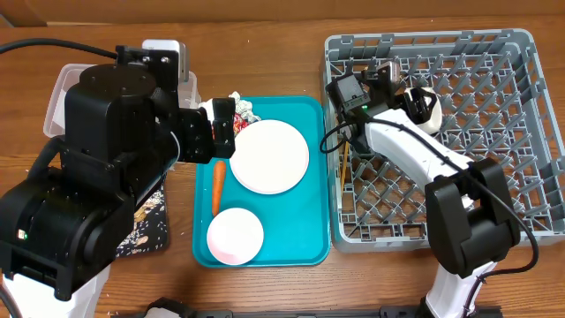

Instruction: Sort waste into correct bins and load items into the dishwasher

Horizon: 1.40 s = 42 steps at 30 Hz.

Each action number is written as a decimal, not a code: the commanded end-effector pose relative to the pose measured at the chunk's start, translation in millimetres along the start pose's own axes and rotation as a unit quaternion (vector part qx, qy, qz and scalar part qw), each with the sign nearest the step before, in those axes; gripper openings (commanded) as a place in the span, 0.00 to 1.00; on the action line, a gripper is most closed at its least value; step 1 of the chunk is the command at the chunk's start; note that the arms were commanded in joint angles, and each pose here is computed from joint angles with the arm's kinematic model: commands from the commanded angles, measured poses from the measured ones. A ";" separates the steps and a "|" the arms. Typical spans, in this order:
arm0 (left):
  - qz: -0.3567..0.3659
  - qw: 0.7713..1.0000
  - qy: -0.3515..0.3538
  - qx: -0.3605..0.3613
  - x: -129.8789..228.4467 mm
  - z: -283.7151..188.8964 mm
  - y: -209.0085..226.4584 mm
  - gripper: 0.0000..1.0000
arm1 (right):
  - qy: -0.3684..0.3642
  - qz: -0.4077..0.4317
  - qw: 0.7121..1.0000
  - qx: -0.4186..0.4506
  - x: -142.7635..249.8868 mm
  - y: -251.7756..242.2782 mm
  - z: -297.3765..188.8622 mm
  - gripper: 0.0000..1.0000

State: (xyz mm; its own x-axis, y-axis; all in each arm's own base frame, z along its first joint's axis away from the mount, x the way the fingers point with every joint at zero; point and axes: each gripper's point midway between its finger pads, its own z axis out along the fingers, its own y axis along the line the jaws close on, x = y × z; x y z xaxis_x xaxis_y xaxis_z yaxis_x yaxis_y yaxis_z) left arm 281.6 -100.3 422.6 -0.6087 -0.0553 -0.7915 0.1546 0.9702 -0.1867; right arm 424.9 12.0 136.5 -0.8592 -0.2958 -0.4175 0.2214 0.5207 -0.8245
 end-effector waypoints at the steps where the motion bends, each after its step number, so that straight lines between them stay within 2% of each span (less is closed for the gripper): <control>1: 0.006 1.000 -0.004 -0.009 -2.8 -0.5 3.8 1.00 | -0.016 0.035 0.999 -0.017 -12.6 -19.9 -12.4 0.83; 5: 0.006 1.000 -0.004 -0.010 -2.9 0.6 3.8 1.00 | -0.032 0.084 0.990 -0.107 -27.3 -36.1 -36.3 0.89; 7: 0.006 1.000 -0.002 -0.010 -3.1 2.5 3.5 1.00 | -0.038 0.101 0.974 -0.199 -33.3 -34.6 -58.0 0.95; 9: 0.006 1.000 0.000 -0.010 -3.1 4.7 3.2 1.00 | -0.044 0.111 0.945 -0.304 -37.2 -28.4 -87.1 0.96; 11: 0.007 1.000 0.005 -0.012 -1.9 8.4 3.4 1.00 | -0.053 0.122 0.897 -0.422 -39.8 -21.2 -126.3 0.96; 13: 0.008 1.000 0.015 -0.015 1.3 12.2 4.0 1.00 | -0.048 0.142 0.837 -0.526 -40.4 -15.4 -166.3 0.93; 14: 0.008 1.000 0.019 -0.016 2.0 14.7 4.1 1.00 | -0.039 0.147 0.797 -0.585 -39.6 -11.4 -190.5 0.88; 16: 0.008 0.999 0.025 -0.018 2.9 20.7 3.9 1.00 | -0.013 0.150 0.736 -0.660 -35.7 -5.0 -222.9 0.75; 17: 0.009 0.999 0.030 -0.019 3.5 24.7 3.8 1.00 | 0.011 0.151 0.714 -0.683 -30.8 0.1 -233.2 0.68; 18: 0.009 0.999 0.033 -0.020 3.9 28.2 3.6 1.00 | 0.038 0.158 0.707 -0.689 -25.6 5.4 -236.0 0.66; 23: 0.008 0.998 0.057 -0.024 8.7 46.7 2.4 1.00 | 0.180 0.187 0.699 -0.667 9.8 52.6 -233.2 0.63; 27: 0.007 0.997 0.078 -0.008 14.6 57.7 -4.2 1.00 | 0.226 0.165 0.705 -0.652 31.6 93.3 -236.4 0.63; 31: 0.007 0.996 0.090 -0.004 18.7 60.8 -5.6 1.00 | 0.269 0.189 0.726 -0.604 42.5 130.0 -222.3 0.67; 35: 0.007 0.996 0.094 -0.008 21.0 60.4 -4.0 1.00 | 0.307 0.202 0.722 -0.586 50.8 162.3 -218.8 0.66; 42: 0.007 0.995 0.096 -0.009 22.1 60.2 -3.6 1.00 | 0.358 0.214 0.716 -0.560 67.8 210.3 -208.7 0.53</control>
State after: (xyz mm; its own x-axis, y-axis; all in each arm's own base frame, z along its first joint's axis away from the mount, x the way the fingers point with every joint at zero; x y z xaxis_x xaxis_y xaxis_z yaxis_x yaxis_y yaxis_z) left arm 315.8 -120.0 367.1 -0.7502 0.0010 -0.6612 0.1438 0.9763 -0.1617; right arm 322.5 268.2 36.5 -0.9562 0.2907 0.0337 0.2836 0.8918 0.3526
